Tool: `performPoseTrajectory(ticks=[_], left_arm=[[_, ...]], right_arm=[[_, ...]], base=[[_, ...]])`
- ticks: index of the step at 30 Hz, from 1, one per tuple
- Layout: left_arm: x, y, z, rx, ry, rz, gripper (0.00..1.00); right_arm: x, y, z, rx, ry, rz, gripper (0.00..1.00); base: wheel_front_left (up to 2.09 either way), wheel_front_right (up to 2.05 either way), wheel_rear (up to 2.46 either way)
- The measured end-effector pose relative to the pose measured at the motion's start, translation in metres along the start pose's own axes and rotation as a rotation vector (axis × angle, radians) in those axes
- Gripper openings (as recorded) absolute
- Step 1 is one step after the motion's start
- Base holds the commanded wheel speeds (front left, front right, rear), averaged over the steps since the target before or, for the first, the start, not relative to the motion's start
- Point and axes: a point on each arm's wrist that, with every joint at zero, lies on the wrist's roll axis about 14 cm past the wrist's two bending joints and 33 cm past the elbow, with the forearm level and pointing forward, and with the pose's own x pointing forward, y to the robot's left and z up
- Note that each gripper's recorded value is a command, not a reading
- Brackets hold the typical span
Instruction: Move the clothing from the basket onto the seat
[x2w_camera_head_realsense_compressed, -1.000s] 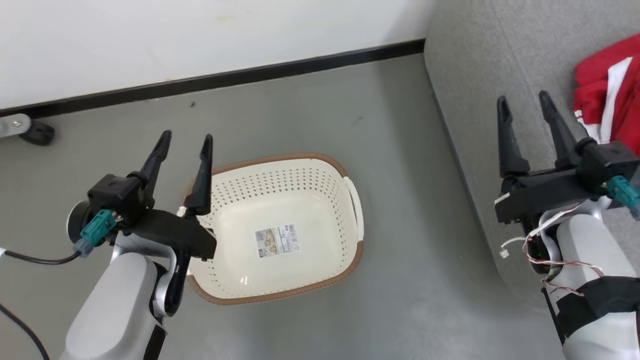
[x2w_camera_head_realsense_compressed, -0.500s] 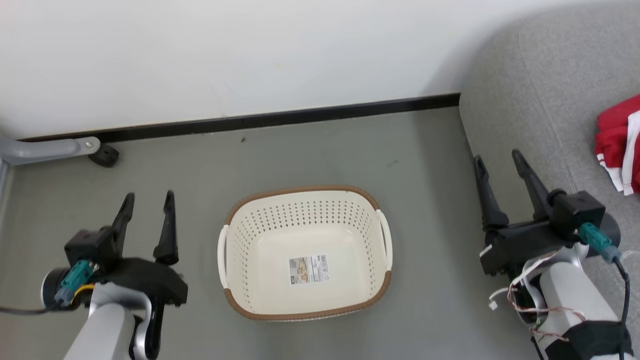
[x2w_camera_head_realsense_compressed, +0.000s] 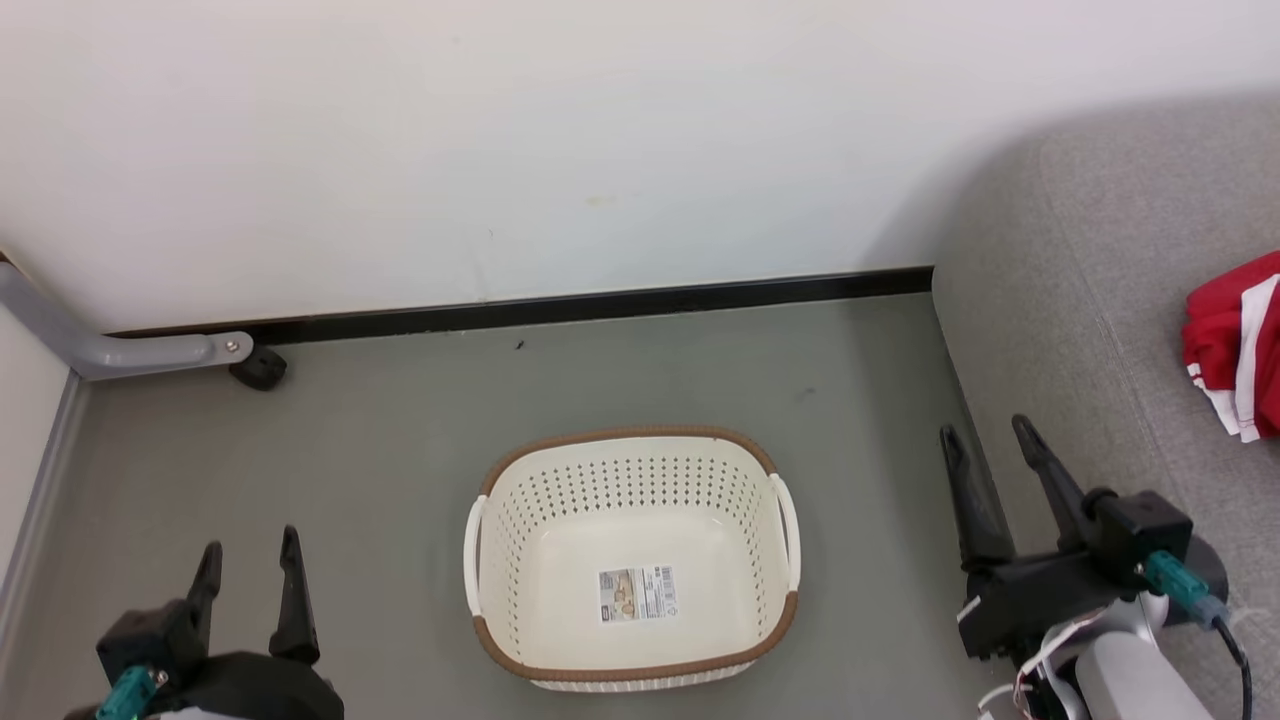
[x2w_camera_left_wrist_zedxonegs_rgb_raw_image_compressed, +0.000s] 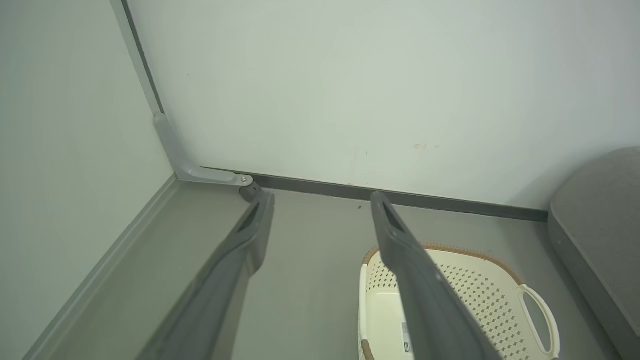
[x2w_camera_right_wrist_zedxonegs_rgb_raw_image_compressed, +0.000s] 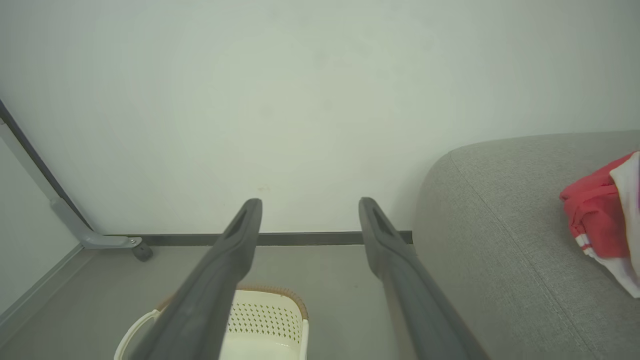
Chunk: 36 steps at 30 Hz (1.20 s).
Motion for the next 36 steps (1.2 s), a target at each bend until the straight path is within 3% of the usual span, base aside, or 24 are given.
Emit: performPoseTrajectory(ticks=[17, 36], left_arm=[[-0.039, 0.012, -0.006, -0.02, -0.019, 0.051, 1.0], [-0.057, 0.009, 0.009, -0.023, -0.087, 0.056, 1.0]], right_arm=[[-0.031, 0.006, -0.009, 0.021, 0.017, -0.032, 1.0], [-0.038, 0.006, -0.01, 0.016, 0.019, -0.057, 1.0]], base=[[0.0, 0.0, 0.0], [0.0, 0.0, 0.0]])
